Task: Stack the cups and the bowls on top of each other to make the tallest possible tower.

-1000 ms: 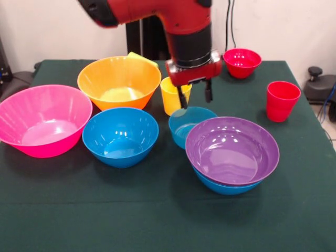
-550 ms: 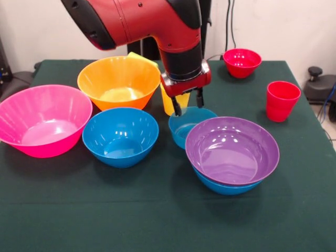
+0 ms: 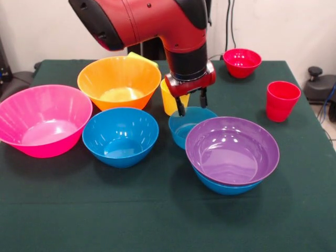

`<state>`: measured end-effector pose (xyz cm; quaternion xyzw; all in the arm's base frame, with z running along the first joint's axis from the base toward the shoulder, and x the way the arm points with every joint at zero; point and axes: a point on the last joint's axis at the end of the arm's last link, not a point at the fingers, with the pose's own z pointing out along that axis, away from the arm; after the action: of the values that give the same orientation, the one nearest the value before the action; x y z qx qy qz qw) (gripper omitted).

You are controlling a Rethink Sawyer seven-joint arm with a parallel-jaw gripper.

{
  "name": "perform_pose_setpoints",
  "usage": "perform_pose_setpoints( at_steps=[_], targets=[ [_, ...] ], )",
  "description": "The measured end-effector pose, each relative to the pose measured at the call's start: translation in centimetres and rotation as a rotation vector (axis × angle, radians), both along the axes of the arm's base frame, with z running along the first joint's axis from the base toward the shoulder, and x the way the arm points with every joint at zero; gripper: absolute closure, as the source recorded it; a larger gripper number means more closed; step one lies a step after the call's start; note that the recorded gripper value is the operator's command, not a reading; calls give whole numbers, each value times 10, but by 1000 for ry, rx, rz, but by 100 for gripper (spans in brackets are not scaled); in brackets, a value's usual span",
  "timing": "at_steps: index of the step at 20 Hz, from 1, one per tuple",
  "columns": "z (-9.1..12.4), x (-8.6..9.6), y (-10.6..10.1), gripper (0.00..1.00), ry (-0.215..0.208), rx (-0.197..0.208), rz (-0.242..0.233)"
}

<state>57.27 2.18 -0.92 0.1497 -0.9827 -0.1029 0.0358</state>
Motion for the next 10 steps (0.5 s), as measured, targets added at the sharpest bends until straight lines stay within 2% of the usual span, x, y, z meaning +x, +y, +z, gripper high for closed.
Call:
perform_pose_setpoints(
  at_steps=[5,10],
  targets=[
    [12,8,-3,0,-24,-21,5],
    [41,16,-12,0,-59,-57,5]
  ],
)
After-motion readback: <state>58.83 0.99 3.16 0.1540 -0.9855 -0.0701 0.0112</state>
